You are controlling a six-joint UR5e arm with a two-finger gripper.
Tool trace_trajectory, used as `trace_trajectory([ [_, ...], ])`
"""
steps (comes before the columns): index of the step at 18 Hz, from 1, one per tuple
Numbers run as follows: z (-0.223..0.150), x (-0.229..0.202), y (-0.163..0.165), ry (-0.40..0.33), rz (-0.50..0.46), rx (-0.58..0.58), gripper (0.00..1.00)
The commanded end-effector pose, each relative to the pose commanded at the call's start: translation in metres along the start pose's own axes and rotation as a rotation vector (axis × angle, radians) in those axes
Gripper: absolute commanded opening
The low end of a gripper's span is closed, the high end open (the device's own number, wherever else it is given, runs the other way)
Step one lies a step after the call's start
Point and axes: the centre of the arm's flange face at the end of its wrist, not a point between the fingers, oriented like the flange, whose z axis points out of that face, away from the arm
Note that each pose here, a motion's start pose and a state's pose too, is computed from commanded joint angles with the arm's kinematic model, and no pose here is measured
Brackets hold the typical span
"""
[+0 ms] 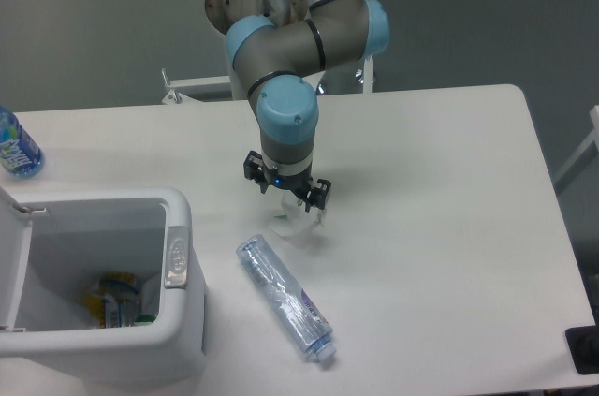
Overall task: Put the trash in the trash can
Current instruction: 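Close the gripper on the clear plastic cup and lift it, then carry the cup over the white bin and open the gripper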
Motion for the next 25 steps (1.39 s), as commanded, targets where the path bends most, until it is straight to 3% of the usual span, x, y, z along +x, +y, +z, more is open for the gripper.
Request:
trace_trajectory([
  [11, -0.024, -0.047, 0.04, -0.014, -0.068, 0.027, 0.0],
  [14, -0.066, -0.06, 0.052, -0.047, -0.095, 0.074, 0.0],
  [16, -0.114, -0.07, 0.054, -0.061, -0.129, 0.2, 0.0],
  [18, -0.16, -0.082, 0.055, -0.03, -0.206, 0.375, 0.0],
  [21, -0.229, -0.1, 0.054, 0.053, -0.4, 0.605, 0.0],
  [25, -0.304, -0.103, 0.048, 0.198, -0.549, 0.82, 0.0],
])
